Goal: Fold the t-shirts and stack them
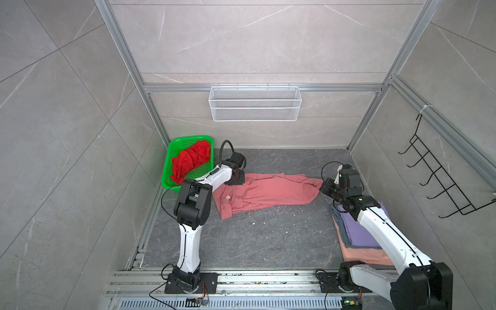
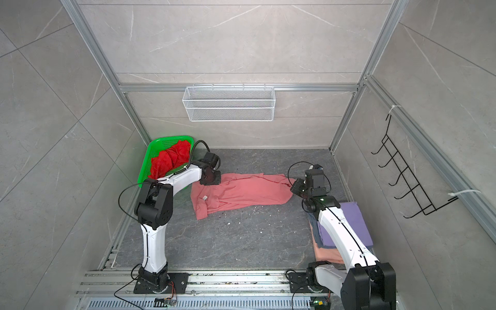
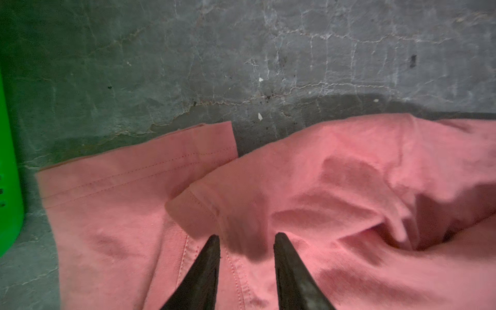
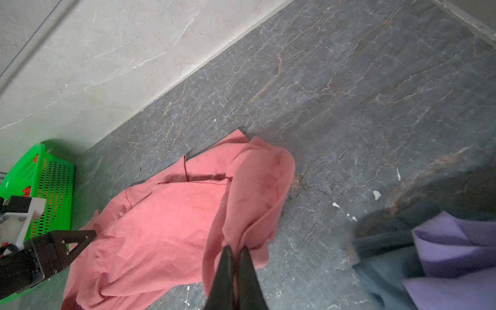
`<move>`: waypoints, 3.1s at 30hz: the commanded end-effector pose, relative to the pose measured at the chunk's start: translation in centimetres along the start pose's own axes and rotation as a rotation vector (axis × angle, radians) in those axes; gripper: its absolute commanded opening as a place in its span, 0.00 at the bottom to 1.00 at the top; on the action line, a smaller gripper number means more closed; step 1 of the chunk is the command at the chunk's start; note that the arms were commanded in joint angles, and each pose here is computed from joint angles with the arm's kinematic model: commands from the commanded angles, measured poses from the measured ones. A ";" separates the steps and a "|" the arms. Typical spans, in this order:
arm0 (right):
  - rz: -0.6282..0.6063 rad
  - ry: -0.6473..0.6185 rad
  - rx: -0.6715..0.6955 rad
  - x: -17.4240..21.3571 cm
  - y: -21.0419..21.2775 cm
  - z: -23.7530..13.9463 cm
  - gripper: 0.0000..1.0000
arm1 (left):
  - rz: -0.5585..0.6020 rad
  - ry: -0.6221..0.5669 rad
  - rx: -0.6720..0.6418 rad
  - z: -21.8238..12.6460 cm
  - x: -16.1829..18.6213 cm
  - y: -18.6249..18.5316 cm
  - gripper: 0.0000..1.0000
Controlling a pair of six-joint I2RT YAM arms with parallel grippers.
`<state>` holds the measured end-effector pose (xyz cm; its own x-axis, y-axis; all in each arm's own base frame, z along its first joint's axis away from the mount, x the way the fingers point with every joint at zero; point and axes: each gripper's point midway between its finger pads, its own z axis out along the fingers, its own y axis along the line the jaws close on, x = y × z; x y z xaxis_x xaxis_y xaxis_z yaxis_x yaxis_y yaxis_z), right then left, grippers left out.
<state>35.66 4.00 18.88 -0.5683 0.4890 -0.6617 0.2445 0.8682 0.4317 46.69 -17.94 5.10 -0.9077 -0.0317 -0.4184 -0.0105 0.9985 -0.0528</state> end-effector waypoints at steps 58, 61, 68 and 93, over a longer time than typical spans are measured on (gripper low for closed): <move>0.032 0.067 0.018 4.7 -3.6 0.2 0.00 | 0.004 -0.341 0.055 -12.3 -1.3 0.9 0.55; 0.044 0.073 0.020 5.0 -3.8 0.2 0.00 | 0.021 -0.303 0.024 -10.5 -1.4 0.7 0.56; 0.032 0.052 0.033 4.5 -3.8 -0.8 0.00 | -0.012 -0.218 -0.105 -8.9 1.1 3.5 0.57; -0.026 -0.079 -0.106 -2.1 1.3 -2.6 0.00 | -0.185 -0.189 0.294 -8.8 1.6 2.2 0.00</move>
<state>33.68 3.87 17.96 -0.5771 0.5043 -0.6424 0.2136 0.8524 0.4773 40.23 -13.76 5.90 -0.8692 -0.2606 -0.4202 -0.1388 0.9442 -0.2986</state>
